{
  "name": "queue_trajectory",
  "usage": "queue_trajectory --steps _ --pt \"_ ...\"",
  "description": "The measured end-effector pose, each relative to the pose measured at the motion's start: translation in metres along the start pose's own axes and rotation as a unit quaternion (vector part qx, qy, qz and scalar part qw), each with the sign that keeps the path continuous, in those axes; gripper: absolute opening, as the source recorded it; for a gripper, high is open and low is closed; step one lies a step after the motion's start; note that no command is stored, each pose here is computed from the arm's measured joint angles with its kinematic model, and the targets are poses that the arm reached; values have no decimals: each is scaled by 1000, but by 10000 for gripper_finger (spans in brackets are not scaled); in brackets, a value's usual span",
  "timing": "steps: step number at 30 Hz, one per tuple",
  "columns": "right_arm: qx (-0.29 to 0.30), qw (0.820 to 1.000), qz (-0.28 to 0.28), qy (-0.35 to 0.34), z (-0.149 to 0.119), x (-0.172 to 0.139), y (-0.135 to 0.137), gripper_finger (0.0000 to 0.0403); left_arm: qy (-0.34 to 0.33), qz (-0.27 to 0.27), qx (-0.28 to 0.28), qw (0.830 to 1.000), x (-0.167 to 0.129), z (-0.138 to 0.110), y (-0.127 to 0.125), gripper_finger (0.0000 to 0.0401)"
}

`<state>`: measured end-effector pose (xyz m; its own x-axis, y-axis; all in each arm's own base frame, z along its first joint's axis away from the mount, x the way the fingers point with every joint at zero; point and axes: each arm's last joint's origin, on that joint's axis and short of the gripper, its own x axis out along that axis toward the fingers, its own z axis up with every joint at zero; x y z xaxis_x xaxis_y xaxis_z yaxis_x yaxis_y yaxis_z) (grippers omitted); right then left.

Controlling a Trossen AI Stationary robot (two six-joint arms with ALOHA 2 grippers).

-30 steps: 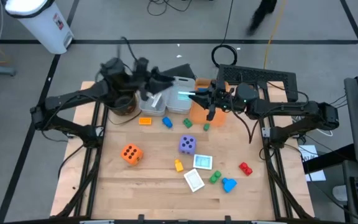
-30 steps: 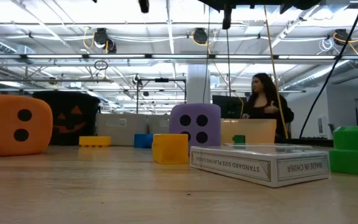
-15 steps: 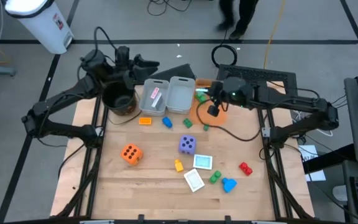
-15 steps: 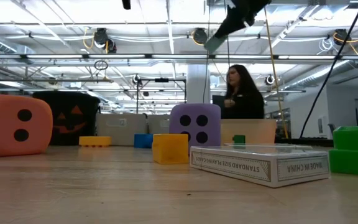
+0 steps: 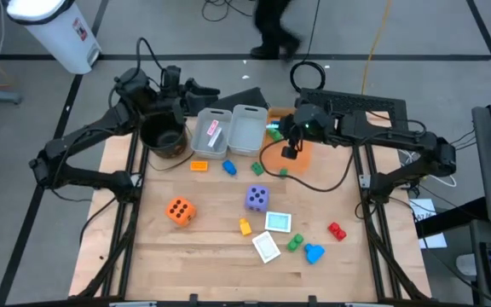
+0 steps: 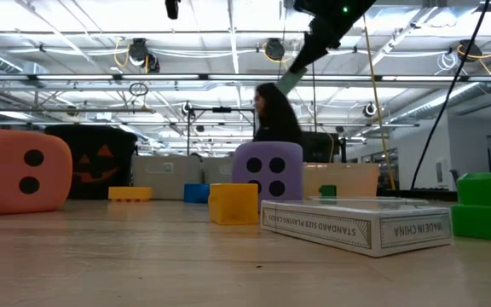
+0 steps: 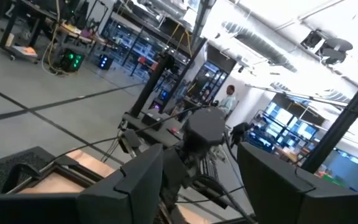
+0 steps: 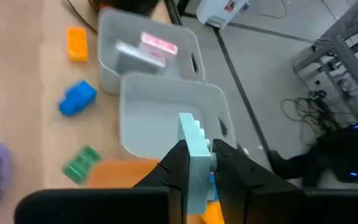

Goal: Pick & Place Toys
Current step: Put the light blue game piece into the orange bin

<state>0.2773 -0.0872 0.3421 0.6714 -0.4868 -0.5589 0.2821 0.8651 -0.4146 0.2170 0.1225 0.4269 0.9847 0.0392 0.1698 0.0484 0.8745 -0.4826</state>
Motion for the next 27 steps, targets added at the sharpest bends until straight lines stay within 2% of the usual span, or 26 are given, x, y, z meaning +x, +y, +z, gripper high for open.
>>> queue_trajectory --steps 3,7,15,19,27 --pt "-53 998 0 45 -9 6 -1 37 0 0 -2 1000 0 0 0 216" --pt "-127 983 -3 131 -23 16 4 37 0 0 -1 1000 0 0 0 216" --pt "-205 951 -25 229 -39 68 18 37 -2 4 -2 1000 0 0 0 216" --pt "-218 936 -8 277 -55 97 23 37 -1 2 -9 1000 1 -1 0 216" --pt "-206 919 7 337 -82 134 24 37 7 4 -16 1000 1 -3 -1 216"
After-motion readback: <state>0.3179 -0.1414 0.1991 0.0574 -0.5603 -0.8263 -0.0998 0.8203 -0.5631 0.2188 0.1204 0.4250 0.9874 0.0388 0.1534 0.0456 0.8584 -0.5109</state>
